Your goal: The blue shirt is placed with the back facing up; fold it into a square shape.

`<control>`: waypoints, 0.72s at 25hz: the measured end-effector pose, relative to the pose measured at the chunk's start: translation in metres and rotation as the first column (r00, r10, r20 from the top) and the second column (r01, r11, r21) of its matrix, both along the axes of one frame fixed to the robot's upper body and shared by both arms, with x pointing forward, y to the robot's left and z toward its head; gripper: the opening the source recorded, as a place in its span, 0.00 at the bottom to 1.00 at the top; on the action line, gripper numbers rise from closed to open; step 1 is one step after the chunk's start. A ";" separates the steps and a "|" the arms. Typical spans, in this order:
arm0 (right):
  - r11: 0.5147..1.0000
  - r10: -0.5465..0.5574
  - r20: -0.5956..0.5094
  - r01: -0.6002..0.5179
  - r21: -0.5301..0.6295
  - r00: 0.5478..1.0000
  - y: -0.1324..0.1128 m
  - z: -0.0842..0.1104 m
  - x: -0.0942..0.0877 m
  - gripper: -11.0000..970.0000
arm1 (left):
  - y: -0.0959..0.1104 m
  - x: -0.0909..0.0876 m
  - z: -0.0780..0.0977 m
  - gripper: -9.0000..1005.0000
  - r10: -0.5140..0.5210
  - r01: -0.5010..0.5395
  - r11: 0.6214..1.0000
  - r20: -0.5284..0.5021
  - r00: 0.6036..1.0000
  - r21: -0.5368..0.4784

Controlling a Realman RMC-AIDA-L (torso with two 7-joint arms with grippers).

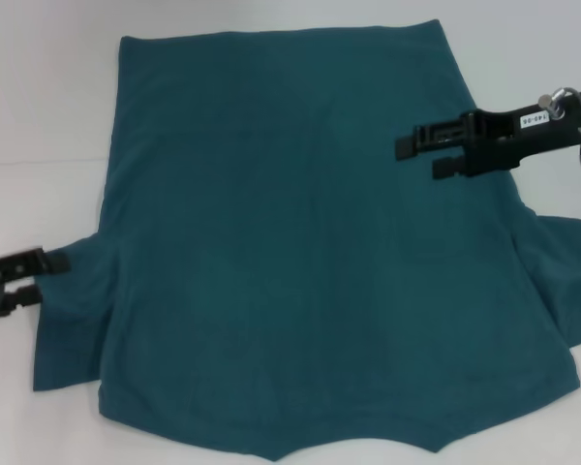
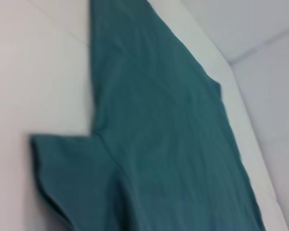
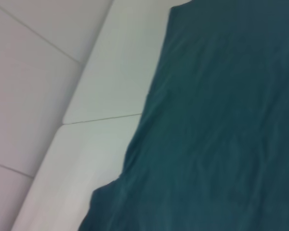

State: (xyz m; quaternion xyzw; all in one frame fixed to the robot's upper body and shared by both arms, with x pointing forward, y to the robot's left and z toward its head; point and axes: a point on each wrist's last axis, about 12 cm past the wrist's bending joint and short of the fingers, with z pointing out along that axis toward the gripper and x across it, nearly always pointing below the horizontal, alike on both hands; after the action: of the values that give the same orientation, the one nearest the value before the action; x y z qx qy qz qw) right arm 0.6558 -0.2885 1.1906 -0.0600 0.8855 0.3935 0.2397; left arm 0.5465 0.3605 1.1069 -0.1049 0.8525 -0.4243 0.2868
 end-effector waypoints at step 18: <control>1.000 -0.002 -0.010 0.001 -0.019 1.000 0.002 -0.001 0.001 0.94 | 0.005 0.016 -0.025 0.84 0.168 -0.167 0.985 -0.050 0.984 0.030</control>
State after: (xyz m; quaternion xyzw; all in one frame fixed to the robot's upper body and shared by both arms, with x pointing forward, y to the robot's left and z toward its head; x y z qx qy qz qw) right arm 0.6563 -0.2867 1.1897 -0.0596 0.8906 0.3850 0.2347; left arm 0.5624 0.3660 1.0822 -0.1837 0.8533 -0.3847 0.3002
